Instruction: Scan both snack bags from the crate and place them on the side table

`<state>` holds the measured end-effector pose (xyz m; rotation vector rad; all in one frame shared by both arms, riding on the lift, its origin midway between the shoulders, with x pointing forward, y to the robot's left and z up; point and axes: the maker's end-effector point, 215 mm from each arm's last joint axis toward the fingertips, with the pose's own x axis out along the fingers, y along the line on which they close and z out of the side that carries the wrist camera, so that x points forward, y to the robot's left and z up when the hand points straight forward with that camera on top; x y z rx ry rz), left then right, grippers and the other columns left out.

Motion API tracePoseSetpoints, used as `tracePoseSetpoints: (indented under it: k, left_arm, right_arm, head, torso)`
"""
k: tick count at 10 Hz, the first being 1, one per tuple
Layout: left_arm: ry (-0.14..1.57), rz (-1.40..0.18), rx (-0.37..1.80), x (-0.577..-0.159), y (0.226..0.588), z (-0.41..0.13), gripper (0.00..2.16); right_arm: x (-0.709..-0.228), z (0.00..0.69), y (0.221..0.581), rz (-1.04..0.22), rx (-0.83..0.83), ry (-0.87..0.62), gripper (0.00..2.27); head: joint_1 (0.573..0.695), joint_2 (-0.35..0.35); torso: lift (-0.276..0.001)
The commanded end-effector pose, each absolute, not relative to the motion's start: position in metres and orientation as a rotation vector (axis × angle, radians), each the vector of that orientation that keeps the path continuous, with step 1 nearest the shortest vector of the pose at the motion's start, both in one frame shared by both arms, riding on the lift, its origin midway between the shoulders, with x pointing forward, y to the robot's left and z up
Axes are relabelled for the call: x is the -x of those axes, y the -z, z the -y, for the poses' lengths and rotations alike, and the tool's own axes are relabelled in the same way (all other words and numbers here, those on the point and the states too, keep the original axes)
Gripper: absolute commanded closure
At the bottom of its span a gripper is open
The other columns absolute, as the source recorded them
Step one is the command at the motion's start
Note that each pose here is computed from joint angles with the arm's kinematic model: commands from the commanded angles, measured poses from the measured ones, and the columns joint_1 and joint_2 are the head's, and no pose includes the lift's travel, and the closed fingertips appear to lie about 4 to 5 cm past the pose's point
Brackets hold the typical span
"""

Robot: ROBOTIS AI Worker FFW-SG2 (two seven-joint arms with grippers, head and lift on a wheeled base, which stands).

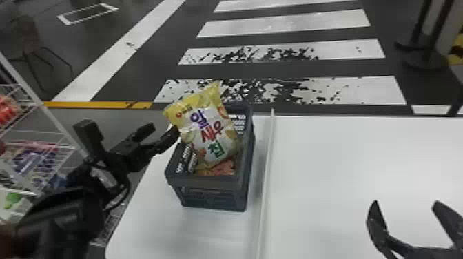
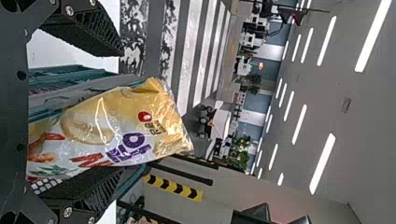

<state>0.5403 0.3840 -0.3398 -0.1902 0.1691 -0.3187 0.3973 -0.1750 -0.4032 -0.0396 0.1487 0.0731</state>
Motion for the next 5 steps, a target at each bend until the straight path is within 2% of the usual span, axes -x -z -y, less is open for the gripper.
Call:
tracePoseSetpoints:
  k: [1,5]
  left_arm:
    - [0.33,-0.18,0.19,-0.557,0.34,-0.389,0.14]
    - [0.407,-0.213,0.221,-0.593,0.348,-0.378,0.14]
  right_arm:
    - [-0.396,0.177,0.404,-0.154,0.04,-0.07,0.1]
    - [-0.393,0.179,0.406,-0.165,0.042,-0.066,0.1]
  head:
    - [0.695,0.246]
    - [0.695,0.23]
  torso:
    - [-0.095]
    - [-0.095]
